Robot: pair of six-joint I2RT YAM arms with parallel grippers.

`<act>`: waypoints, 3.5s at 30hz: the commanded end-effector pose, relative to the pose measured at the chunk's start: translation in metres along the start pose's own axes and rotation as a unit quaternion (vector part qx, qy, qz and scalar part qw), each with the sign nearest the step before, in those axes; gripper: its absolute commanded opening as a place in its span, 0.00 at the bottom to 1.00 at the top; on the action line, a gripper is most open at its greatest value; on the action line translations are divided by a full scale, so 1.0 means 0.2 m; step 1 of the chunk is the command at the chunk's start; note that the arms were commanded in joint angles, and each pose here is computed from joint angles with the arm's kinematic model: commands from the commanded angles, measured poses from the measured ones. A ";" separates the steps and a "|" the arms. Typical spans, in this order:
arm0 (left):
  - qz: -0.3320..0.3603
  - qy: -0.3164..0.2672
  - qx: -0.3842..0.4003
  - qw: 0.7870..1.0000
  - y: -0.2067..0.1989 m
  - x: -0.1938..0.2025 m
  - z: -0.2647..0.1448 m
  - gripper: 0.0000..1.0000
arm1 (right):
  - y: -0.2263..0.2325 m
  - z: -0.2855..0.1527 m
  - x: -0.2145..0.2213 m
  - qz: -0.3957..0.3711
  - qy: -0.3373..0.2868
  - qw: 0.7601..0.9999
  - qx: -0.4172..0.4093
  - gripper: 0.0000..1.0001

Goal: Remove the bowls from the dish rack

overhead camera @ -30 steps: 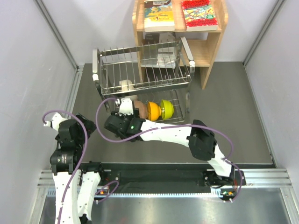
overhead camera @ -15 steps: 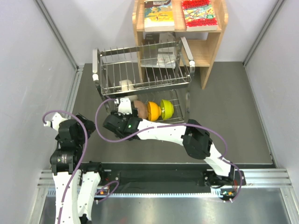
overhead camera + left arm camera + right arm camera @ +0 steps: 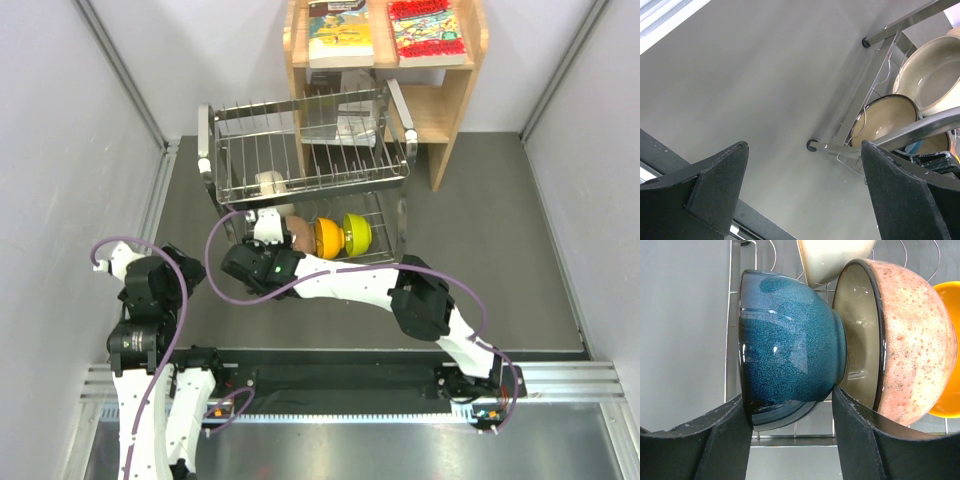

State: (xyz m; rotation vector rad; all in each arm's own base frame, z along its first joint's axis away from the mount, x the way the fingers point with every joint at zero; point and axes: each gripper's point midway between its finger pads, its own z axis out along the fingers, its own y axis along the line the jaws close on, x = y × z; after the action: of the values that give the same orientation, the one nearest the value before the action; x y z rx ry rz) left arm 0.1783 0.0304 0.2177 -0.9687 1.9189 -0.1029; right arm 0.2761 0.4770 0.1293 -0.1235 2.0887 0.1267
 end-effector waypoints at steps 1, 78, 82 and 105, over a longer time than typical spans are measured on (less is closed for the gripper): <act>-0.001 -0.022 0.023 0.999 -0.05 -0.05 -0.01 0.99 | -0.11 0.11 -0.04 -0.016 -0.016 0.998 0.050 0.54; 0.000 -0.024 0.026 0.999 -0.05 -0.05 0.00 0.99 | 0.04 -0.21 -0.25 -0.113 -0.121 0.986 -0.010 0.00; 0.000 -0.024 0.024 0.999 -0.05 -0.05 0.00 0.99 | 0.05 -0.27 -0.28 -0.105 -0.131 0.985 -0.038 0.00; 0.001 -0.024 0.023 0.999 -0.05 -0.05 0.00 0.99 | 0.09 -0.31 -0.32 -0.113 -0.138 0.982 -0.067 0.00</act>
State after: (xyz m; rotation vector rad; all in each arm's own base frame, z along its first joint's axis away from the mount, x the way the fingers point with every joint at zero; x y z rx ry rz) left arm 0.1779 0.0293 0.2184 -0.9613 1.9181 -0.1105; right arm 0.2680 0.4584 0.1699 -0.4613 1.8141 -0.0823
